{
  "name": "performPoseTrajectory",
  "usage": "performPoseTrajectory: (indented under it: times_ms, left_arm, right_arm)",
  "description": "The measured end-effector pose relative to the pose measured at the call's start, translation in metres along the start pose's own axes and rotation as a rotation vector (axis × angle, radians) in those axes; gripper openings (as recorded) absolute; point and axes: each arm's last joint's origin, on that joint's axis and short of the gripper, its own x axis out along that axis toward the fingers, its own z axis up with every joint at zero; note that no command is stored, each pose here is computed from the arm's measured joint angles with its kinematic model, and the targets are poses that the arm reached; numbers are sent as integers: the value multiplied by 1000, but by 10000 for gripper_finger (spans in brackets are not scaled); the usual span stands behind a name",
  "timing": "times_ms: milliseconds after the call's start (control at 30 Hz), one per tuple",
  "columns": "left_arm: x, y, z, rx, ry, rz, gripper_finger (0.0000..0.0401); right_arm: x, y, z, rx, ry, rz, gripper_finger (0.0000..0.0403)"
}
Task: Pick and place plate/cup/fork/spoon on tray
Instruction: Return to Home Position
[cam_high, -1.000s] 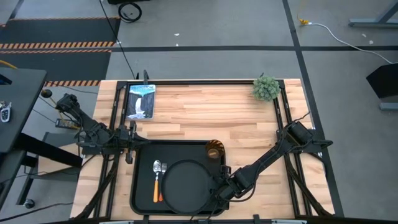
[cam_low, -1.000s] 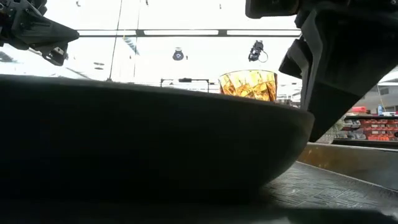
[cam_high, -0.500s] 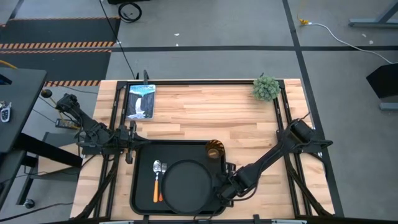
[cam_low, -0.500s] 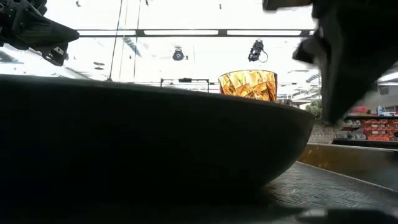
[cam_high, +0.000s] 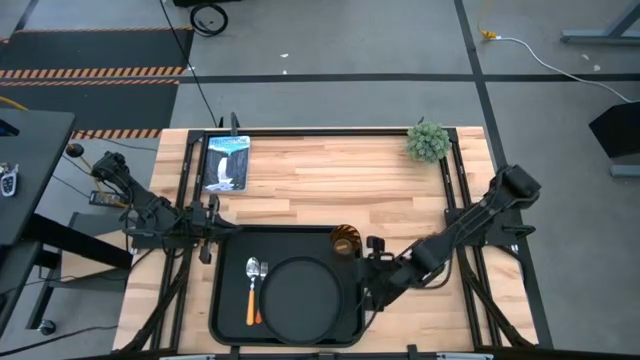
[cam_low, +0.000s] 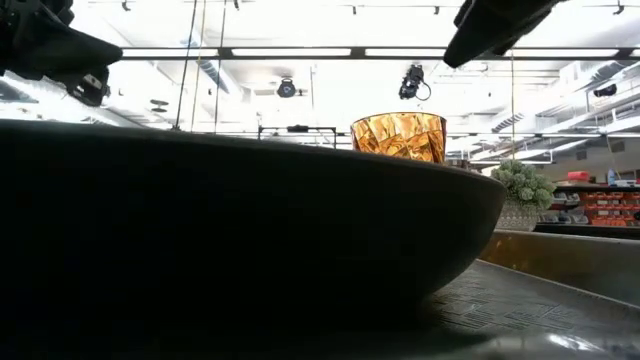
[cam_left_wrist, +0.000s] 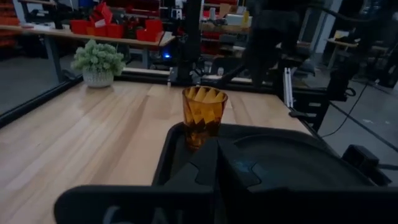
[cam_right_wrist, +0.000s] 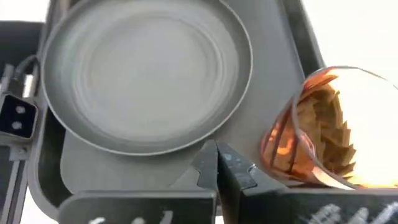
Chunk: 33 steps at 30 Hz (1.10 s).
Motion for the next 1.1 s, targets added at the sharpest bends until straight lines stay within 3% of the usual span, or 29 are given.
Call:
performPoseTrajectory:
  times_ms: [233,433,633,833,1100]
  left_arm:
    - [6,1,-31,-11,-2,-3,11]
    - [5,0,-21,38,-81,-1,11]
    - [4,-1,-14,113,-141,2,11]
    - [5,0,-14,107,-145,13,11]
    - [5,0,-14,66,-146,8,11]
  right_arm:
    - [-3,-42,-26,47,-208,40,3]
    - [-13,-86,-43,105,-445,61,3]
    - [-28,-118,-61,87,-674,103,3]
    - [-32,-149,-81,96,-759,33,3]
    - [-37,-178,-98,100,-809,27,4]
